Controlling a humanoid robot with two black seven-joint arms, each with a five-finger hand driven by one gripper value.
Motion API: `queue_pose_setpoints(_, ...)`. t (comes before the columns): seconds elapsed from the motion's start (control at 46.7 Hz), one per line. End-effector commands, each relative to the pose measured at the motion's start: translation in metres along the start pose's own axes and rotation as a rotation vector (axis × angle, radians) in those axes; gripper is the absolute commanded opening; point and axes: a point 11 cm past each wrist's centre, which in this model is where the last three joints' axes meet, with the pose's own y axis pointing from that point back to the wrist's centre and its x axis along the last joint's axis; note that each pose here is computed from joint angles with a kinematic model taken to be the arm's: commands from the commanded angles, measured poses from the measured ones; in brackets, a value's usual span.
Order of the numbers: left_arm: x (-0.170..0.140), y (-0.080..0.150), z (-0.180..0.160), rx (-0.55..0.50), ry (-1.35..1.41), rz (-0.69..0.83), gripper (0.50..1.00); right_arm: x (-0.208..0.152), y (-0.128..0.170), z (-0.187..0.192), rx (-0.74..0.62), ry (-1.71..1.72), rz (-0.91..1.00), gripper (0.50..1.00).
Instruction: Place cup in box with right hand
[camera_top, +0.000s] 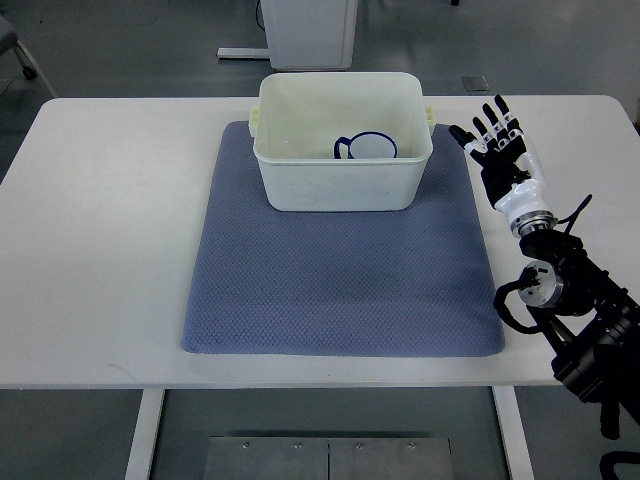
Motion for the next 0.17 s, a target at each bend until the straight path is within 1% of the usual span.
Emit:
queue_pose_setpoints(0.0,0.0,0.0,0.0001,0.0,0.001,0.0,1.0,0.0016,0.0007,0.0024,-0.001,-0.013,0.013,1.0)
queue_pose_setpoints(0.15,0.0,0.0,-0.0001,0.0,-0.002,0.0,1.0,0.0006,0.005,0.0114,-0.009,-0.045,0.028,1.0)
